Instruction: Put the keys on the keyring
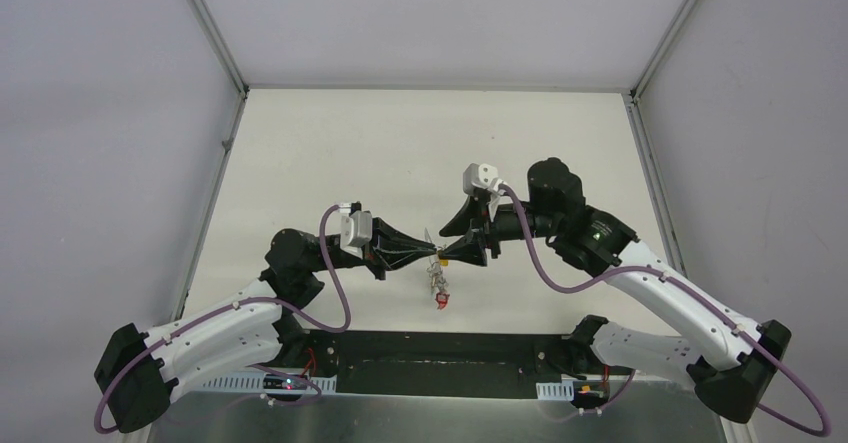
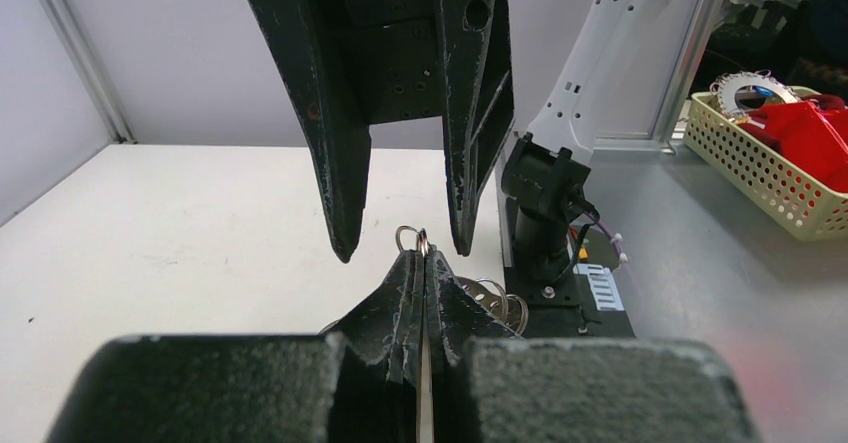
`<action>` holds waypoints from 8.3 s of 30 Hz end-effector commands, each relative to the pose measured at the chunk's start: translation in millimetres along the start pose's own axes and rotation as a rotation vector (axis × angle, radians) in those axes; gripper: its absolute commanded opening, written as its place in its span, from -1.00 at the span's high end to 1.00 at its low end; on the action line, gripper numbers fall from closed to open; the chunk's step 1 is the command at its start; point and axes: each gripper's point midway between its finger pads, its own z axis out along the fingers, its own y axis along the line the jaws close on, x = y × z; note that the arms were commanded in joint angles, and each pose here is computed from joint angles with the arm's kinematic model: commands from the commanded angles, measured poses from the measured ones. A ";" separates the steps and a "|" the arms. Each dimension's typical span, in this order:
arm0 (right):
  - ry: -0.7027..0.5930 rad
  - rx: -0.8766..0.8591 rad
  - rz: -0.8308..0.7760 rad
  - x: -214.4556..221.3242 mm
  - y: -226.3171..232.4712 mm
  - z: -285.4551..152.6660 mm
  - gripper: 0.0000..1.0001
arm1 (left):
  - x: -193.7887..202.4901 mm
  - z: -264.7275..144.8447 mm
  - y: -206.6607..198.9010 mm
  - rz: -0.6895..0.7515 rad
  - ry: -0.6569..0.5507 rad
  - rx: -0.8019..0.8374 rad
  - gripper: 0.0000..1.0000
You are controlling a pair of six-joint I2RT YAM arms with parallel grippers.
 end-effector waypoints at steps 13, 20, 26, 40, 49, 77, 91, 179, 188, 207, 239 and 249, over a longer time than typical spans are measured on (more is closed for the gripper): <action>-0.099 -0.011 -0.091 -34.0 14.9 -15.2 0.05 | -21.4 0.2 -9.8 0.057 -0.016 0.032 1.00; -0.101 0.074 -0.018 -53.2 6.4 -22.1 -0.86 | -18.0 -2.8 -4.2 0.055 0.013 -0.011 1.00; -0.081 0.168 0.065 -61.1 -10.8 -24.1 -0.99 | -14.8 -5.0 2.5 0.041 0.031 -0.057 1.00; -0.178 -0.093 0.159 -38.7 -0.8 -20.8 -0.95 | -9.1 -7.0 7.7 0.013 0.074 -0.094 1.00; -0.170 -0.199 0.148 -3.9 8.1 -9.5 -0.63 | -19.4 -3.5 -5.6 0.035 0.017 -0.013 1.00; -0.168 -0.244 0.166 -10.0 13.2 12.2 0.93 | -20.3 -0.9 -7.3 0.026 0.008 0.005 1.00; -0.084 -0.203 0.159 -1.5 14.7 4.8 1.00 | -7.4 -10.7 -3.8 0.029 0.119 -0.039 0.33; 0.399 -0.161 0.409 15.4 13.7 3.2 0.98 | 31.0 8.9 3.6 -0.120 0.286 0.025 1.00; 0.292 -0.072 0.329 4.9 0.2 2.9 -0.22 | 19.7 -1.0 10.5 -0.093 0.186 -0.077 1.00; 0.068 -0.116 0.356 -15.6 -3.1 -2.0 -0.10 | -15.9 -8.4 4.3 -0.020 -0.051 -0.090 1.00; 0.254 -0.101 0.439 35.2 -4.4 -3.5 1.00 | -17.5 -13.1 11.2 -0.015 -0.053 -0.146 1.00; 0.260 -0.104 0.442 32.4 -4.9 -0.4 1.00 | -18.7 -10.7 10.8 -0.014 -0.054 -0.136 1.00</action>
